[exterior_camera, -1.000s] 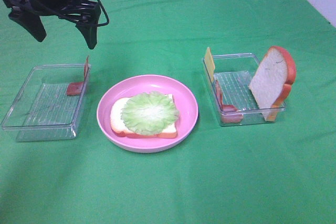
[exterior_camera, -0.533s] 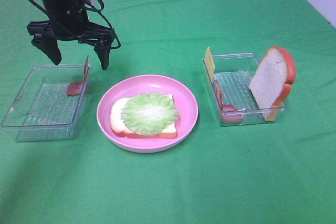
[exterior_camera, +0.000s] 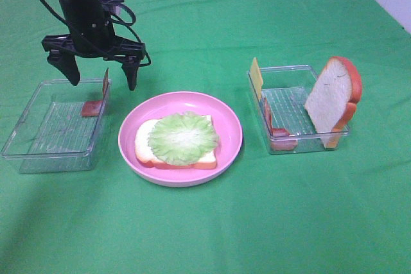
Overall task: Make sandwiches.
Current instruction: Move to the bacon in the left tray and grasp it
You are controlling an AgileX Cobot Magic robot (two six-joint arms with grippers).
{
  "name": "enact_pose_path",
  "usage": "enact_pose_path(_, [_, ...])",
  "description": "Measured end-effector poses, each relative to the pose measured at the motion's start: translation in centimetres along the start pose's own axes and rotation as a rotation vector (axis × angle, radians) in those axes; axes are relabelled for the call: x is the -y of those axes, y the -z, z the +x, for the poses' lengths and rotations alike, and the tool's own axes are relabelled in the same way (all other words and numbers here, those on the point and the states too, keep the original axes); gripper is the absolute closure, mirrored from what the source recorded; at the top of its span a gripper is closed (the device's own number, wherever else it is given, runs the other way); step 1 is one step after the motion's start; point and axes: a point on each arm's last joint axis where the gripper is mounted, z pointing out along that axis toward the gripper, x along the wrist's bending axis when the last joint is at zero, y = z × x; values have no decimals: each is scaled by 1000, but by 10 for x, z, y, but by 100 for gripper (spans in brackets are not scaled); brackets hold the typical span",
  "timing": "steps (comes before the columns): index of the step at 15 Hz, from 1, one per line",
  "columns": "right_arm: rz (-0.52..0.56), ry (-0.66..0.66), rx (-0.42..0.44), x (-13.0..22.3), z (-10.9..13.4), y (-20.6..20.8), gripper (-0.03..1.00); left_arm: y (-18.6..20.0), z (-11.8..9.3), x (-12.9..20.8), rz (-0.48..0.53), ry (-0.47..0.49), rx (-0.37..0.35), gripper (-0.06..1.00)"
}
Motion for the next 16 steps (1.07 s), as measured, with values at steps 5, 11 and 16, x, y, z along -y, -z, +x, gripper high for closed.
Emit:
enact_pose_path(5, [0,0,0,0,0,0,4,-4,9,-3,2,46,-5,-2])
enact_pose_path(11, [0,0,0,0,0,0,4,-4,9,-3,4,49,1,32])
enact_pose_path(16, [0,0,0,0,0,0,4,-5,8,-3,8,55,10,34])
